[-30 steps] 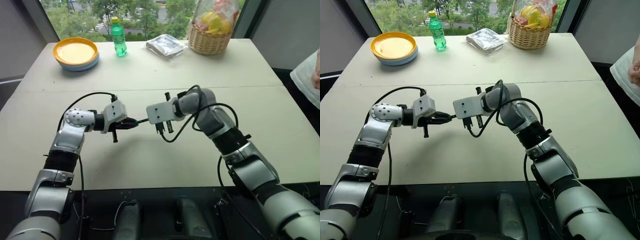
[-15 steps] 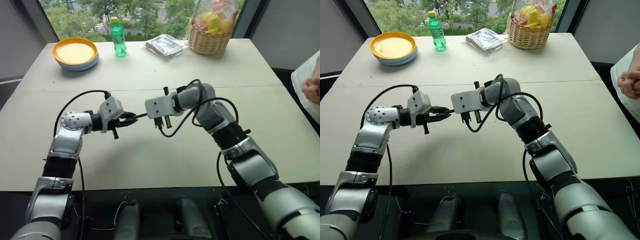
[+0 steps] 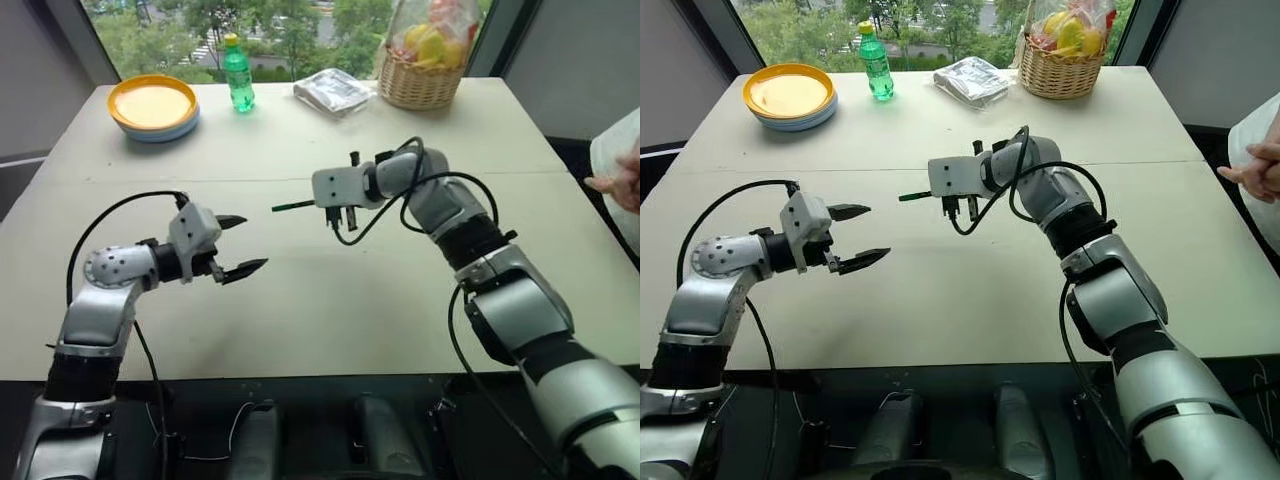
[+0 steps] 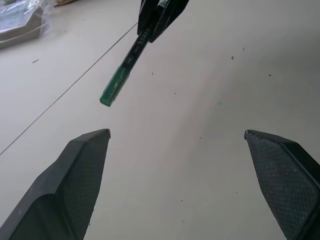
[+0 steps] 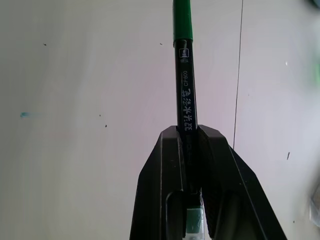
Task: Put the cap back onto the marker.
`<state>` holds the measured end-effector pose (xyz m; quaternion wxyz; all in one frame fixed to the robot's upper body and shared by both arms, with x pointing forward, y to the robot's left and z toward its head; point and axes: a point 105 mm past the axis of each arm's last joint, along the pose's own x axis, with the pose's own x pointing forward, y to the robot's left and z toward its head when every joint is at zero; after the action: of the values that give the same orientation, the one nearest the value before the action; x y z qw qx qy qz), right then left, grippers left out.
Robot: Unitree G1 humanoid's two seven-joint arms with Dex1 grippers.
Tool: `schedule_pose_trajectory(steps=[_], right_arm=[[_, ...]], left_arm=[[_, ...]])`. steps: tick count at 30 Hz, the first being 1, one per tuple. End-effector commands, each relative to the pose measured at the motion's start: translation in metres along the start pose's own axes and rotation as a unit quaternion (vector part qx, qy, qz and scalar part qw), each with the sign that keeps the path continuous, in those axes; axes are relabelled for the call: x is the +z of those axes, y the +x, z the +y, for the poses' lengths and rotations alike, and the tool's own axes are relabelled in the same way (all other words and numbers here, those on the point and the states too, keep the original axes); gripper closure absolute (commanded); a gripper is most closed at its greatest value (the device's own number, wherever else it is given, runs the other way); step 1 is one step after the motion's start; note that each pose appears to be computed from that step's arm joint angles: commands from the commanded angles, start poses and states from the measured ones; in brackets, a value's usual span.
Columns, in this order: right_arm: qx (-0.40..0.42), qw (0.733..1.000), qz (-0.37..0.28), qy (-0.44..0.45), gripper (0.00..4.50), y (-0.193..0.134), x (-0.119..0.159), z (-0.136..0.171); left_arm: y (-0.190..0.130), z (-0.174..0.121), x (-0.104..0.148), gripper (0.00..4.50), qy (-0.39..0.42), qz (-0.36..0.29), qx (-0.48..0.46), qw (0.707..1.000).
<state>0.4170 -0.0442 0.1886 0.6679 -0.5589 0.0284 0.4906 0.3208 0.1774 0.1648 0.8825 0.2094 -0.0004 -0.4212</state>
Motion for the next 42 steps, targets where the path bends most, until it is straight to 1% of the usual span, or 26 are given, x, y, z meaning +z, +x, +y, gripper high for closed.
schedule_pose_trajectory(steps=[1,4,7,9,11,14,17,20,22,26,28,32,37,42], right_arm=[[-0.035,0.999,-0.017,0.022,4.5,-0.013,0.0,-0.017],[-0.042,0.995,-0.041,0.086,4.5,-0.021,-0.007,-0.014],[-0.052,0.988,-0.056,0.136,4.5,-0.028,-0.012,-0.012],[-0.08,0.975,-0.053,0.198,4.5,-0.038,-0.025,-0.01],[-0.101,0.966,-0.046,0.233,4.5,-0.046,-0.035,-0.007],[-0.157,0.938,-0.023,0.307,4.5,-0.064,-0.058,-0.006],[-0.223,0.9,0.01,0.375,4.5,-0.087,-0.085,-0.003],[-0.271,0.866,0.043,0.419,4.5,-0.104,-0.107,0.005],[-0.291,0.844,0.058,0.447,4.5,-0.113,-0.115,0.012],[-0.307,0.804,0.081,0.502,4.5,-0.121,-0.125,0.033],[-0.302,0.795,0.091,0.519,4.5,-0.121,-0.128,0.045],[-0.295,0.763,0.11,0.564,4.5,-0.12,-0.133,0.067],[-0.283,0.752,0.121,0.583,4.5,-0.123,-0.13,0.082],[-0.281,0.744,0.126,0.593,4.5,-0.127,-0.129,0.087]], left_arm=[[-0.014,0.015,0.019,0.02,0.01,-0.027,0.053,0.998],[-0.02,0.025,0.024,0.02,-0.017,-0.045,0.1,0.994],[-0.022,0.028,0.023,0.02,-0.039,-0.053,0.124,0.99],[-0.022,0.029,0.02,0.02,-0.059,-0.056,0.138,0.987],[-0.02,0.029,0.018,0.02,-0.072,-0.059,0.145,0.985],[-0.015,0.027,0.013,0.02,-0.087,-0.055,0.151,0.983],[-0.009,0.024,0.007,0.02,-0.094,-0.047,0.146,0.984],[-0.004,0.022,0.005,0.02,-0.096,-0.045,0.141,0.984],[0.0,0.021,0.004,0.02,-0.098,-0.047,0.14,0.984],[0.007,0.018,0.003,0.02,-0.099,-0.045,0.132,0.985],[0.009,0.017,0.003,0.02,-0.099,-0.045,0.128,0.986],[0.013,0.016,0.004,0.02,-0.096,-0.045,0.121,0.987],[0.018,0.014,0.004,0.02,-0.094,-0.043,0.108,0.989],[0.026,0.013,0.007,0.02,-0.09,-0.045,0.097,0.99]])
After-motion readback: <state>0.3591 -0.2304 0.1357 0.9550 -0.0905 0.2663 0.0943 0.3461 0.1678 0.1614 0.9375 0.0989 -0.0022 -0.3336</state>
